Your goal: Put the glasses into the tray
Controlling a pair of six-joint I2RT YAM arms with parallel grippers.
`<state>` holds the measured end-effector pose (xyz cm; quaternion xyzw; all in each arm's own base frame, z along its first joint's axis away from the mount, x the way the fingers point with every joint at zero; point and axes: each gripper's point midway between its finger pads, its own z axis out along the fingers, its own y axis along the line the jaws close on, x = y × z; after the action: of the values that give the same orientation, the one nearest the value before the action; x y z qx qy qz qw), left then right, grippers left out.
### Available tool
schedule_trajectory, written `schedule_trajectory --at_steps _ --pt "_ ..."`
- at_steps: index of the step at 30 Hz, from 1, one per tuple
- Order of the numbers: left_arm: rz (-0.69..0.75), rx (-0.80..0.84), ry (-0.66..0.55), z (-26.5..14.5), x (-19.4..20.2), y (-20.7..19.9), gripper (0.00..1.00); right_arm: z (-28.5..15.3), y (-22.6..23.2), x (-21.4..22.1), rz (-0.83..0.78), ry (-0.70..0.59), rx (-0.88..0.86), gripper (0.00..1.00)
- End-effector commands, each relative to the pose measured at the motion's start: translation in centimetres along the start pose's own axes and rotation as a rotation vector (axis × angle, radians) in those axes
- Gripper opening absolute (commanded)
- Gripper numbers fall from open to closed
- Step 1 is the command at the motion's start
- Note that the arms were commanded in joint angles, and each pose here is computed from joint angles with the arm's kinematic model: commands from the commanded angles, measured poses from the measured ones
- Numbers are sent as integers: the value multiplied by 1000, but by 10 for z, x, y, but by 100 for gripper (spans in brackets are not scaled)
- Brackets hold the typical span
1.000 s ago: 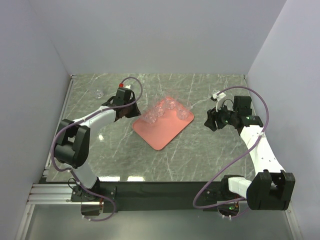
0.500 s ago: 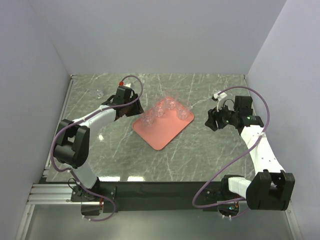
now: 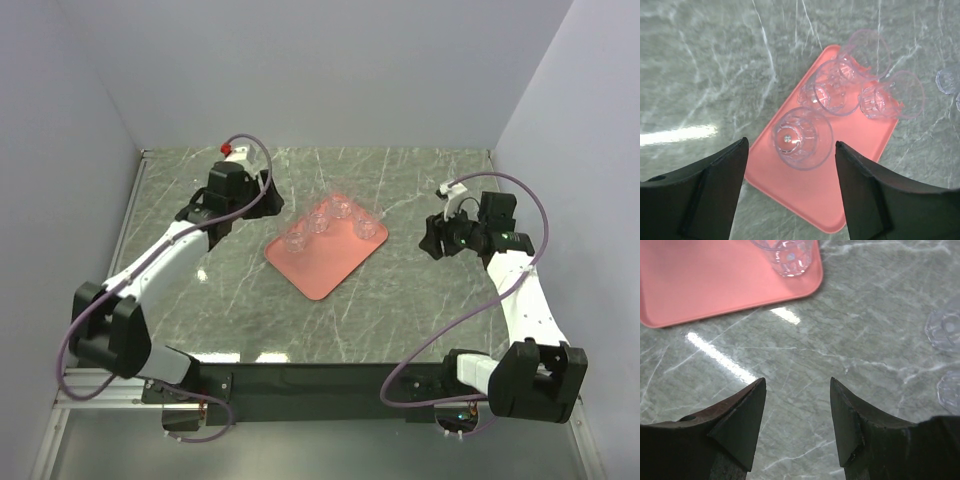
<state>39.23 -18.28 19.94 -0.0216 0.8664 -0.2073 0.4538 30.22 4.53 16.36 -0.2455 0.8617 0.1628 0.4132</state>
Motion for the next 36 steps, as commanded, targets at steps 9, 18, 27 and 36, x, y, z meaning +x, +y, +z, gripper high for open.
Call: schedule_trajectory --at_steps 9,18,27,36 --pt "140 -111 -221 -82 -39 23 82 -1 -59 -28 51 19 206 61" --pt "180 -207 -333 -120 -27 54 85 13 -101 -42 80 127 268 61" --pt "185 -272 -409 -141 -29 70 86 36 -137 -41 96 242 332 58" --pt "189 -266 -400 -140 -28 69 86 58 -158 -32 101 334 337 53"
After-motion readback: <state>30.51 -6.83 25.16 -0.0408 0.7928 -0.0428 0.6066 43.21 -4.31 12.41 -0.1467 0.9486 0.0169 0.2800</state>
